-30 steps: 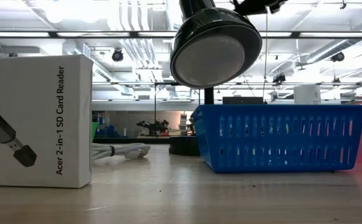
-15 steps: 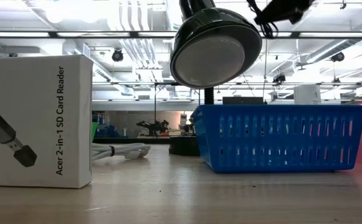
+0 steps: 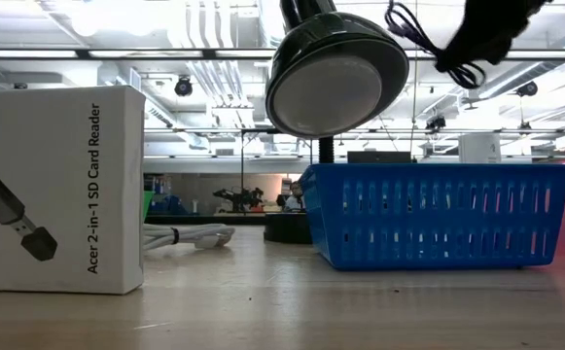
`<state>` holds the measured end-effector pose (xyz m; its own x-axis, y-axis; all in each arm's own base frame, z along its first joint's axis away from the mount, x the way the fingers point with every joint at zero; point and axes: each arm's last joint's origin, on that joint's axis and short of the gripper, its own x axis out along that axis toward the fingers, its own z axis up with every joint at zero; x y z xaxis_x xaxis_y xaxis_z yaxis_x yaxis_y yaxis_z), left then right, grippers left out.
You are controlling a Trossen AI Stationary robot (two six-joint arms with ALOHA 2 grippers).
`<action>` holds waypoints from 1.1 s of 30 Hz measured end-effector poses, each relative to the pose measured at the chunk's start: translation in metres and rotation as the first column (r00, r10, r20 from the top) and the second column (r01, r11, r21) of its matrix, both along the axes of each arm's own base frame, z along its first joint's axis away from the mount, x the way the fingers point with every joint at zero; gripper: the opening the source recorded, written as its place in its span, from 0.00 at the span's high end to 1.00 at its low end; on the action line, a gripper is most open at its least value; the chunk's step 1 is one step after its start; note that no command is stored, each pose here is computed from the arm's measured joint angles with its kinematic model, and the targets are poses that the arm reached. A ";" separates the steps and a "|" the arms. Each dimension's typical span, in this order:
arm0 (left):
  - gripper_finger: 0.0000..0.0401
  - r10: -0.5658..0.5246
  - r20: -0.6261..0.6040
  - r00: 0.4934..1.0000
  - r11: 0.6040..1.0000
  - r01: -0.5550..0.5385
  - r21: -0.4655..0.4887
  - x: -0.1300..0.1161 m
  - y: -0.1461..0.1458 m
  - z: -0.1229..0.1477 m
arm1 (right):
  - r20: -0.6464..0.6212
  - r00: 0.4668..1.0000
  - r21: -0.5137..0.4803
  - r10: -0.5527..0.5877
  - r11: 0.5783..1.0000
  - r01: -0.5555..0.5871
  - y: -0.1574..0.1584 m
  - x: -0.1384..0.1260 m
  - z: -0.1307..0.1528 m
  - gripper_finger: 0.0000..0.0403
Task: Pick and place items into bin
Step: Put the violet charger cable into the pink bin
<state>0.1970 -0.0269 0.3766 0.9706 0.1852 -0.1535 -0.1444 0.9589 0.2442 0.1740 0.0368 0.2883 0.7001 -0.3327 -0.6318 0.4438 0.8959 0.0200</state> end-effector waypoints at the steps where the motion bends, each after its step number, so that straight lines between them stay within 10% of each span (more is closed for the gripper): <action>1: 0.62 0.000 -0.001 1.000 1.000 0.000 0.000 0.000 0.000 0.000 | -0.015 1.000 0.012 -0.008 1.000 0.008 0.002 -0.001 -0.002 0.96; 33: 0.62 0.004 -0.054 0.999 1.000 -0.003 0.011 0.000 0.000 -0.005 | -0.286 0.956 0.436 -0.070 0.879 0.194 0.047 -0.039 -0.044 0.96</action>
